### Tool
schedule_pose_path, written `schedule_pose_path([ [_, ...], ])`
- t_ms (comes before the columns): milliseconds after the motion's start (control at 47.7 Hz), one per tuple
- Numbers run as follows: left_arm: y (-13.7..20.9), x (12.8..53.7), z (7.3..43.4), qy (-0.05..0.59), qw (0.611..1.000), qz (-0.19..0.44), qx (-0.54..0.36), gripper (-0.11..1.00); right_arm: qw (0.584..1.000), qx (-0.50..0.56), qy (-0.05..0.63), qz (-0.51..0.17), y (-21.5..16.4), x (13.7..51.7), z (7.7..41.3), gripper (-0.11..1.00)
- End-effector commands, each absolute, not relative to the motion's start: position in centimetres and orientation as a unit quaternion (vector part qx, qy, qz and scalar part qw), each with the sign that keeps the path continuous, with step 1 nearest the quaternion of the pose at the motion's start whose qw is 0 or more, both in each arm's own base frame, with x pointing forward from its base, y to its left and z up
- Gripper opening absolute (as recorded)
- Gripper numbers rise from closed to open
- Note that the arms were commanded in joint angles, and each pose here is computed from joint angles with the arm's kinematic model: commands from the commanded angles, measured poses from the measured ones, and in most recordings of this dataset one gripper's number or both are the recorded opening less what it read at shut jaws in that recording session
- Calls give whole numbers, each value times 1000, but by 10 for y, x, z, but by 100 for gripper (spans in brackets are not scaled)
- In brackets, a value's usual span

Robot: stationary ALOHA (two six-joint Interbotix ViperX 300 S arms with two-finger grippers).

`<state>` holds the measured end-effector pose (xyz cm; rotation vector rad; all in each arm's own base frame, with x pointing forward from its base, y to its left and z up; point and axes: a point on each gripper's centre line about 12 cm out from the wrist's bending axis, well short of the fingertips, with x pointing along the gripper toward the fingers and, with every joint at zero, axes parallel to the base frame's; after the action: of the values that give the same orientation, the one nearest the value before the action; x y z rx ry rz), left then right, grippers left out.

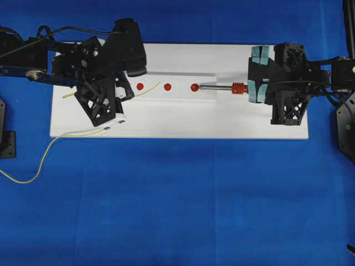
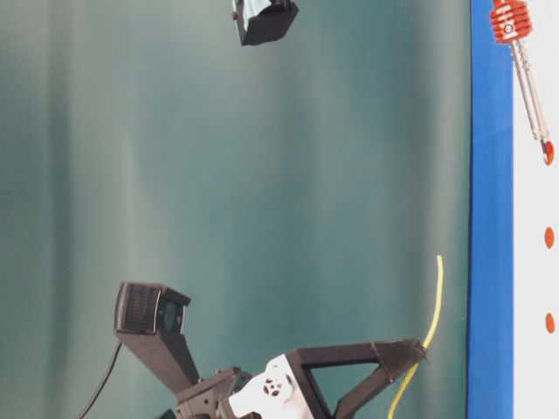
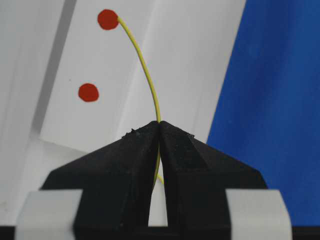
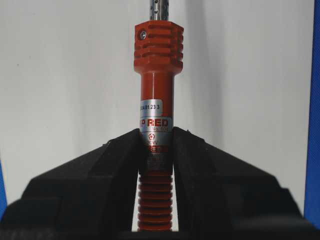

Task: Touch the tip of the soldering iron to the tip of the solder at the mark.
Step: 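Withdraw the iron rightward and the solder leftward from the strip, then lower the solder and iron back onto the table near start spots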

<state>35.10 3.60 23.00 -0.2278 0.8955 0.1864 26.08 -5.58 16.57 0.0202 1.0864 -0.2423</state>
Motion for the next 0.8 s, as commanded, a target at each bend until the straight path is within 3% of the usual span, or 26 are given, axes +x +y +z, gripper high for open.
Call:
schedule_pose_path([
  [0, 37, 349, 243, 409, 901, 90, -111, 1, 869, 6, 482, -116, -56, 264, 186, 7],
  [440, 34, 332, 245, 385, 912, 87, -112, 1, 911, 18, 391, -130, -48, 216, 230, 7],
  [776, 29, 316, 245, 351, 922, 89, -136, 1, 918, 39, 371, -134, -45, 204, 228, 7],
])
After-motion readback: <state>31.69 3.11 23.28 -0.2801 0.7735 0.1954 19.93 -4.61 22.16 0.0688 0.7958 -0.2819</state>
